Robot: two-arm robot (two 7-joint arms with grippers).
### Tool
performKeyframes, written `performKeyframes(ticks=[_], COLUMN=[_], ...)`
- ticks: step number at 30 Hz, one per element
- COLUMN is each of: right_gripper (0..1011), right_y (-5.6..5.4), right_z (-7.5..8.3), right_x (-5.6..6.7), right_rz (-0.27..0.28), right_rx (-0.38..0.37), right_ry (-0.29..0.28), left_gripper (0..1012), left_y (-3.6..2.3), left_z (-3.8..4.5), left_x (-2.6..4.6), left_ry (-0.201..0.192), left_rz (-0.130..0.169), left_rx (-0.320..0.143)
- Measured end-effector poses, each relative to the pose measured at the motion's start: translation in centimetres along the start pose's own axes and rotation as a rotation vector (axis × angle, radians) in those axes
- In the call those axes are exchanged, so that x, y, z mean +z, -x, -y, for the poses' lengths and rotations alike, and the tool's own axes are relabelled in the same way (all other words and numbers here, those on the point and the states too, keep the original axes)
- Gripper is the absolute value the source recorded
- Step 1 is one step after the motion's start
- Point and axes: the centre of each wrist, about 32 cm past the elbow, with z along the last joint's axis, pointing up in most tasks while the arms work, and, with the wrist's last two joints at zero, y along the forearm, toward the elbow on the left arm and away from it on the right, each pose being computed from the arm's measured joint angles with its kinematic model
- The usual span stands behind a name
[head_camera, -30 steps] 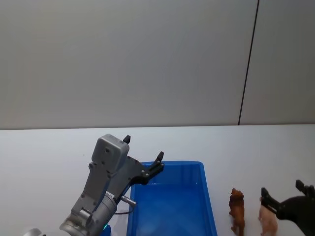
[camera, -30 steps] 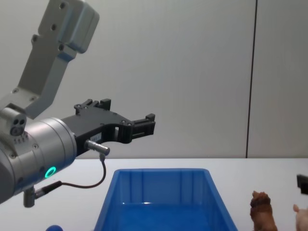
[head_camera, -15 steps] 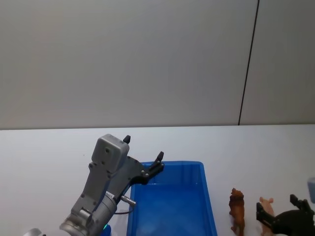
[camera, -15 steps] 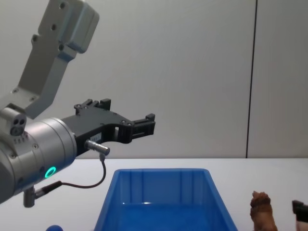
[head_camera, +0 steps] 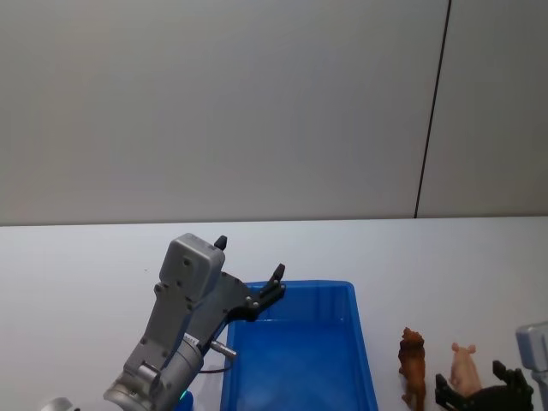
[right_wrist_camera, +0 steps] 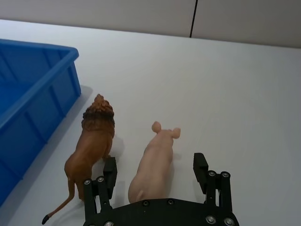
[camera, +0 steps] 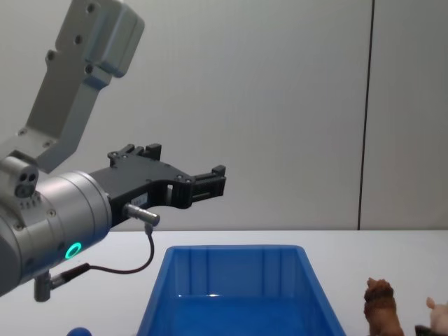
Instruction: Pick up the two dolls from the table and place them into the box.
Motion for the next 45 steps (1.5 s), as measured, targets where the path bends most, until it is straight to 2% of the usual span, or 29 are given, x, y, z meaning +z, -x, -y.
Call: performKeyframes(ticks=[2,6,14,15,18,19,21,25,36,45], right_gripper=[1001,931,676,676,560,560,475,380,380,380], right_y=[0.1,0.3,0.6,0.7,0.8,0.8,0.9,0.9,1.1,1.4], right_z=[-0.1,-0.1,0.0,0.1,0.2,0.3,0.4,0.6,1.2,1.5], right_x=[-0.2,-0.4,-1.0,-1.0,-1.0,-1.0,-1.0,-0.9,-0.4,0.7], right_rz=[-0.004,-0.01,-0.023,-0.023,-0.019,-0.017,-0.01,0.003,0.042,0.066], right_rx=[-0.004,-0.01,-0.022,-0.023,-0.027,-0.028,-0.031,-0.035,-0.036,0.017], right_ry=[0.014,0.032,0.06,0.061,0.058,0.055,0.048,0.032,-0.031,-0.111], left_gripper=[1001,1001,1001,1001,1001,1001,1001,1001,1001,1001], left_y=[0.0,0.0,0.0,0.0,0.0,0.0,0.0,0.0,0.0,0.0], left_z=[0.0,0.0,0.0,0.0,0.0,0.0,0.0,0.0,0.0,0.0], left_x=[0.0,0.0,0.0,0.0,0.0,0.0,0.0,0.0,0.0,0.0], left_ry=[0.0,0.0,0.0,0.0,0.0,0.0,0.0,0.0,0.0,0.0], left_rz=[0.0,0.0,0.0,0.0,0.0,0.0,0.0,0.0,0.0,0.0], left_rx=[0.0,0.0,0.0,0.0,0.0,0.0,0.0,0.0,0.0,0.0])
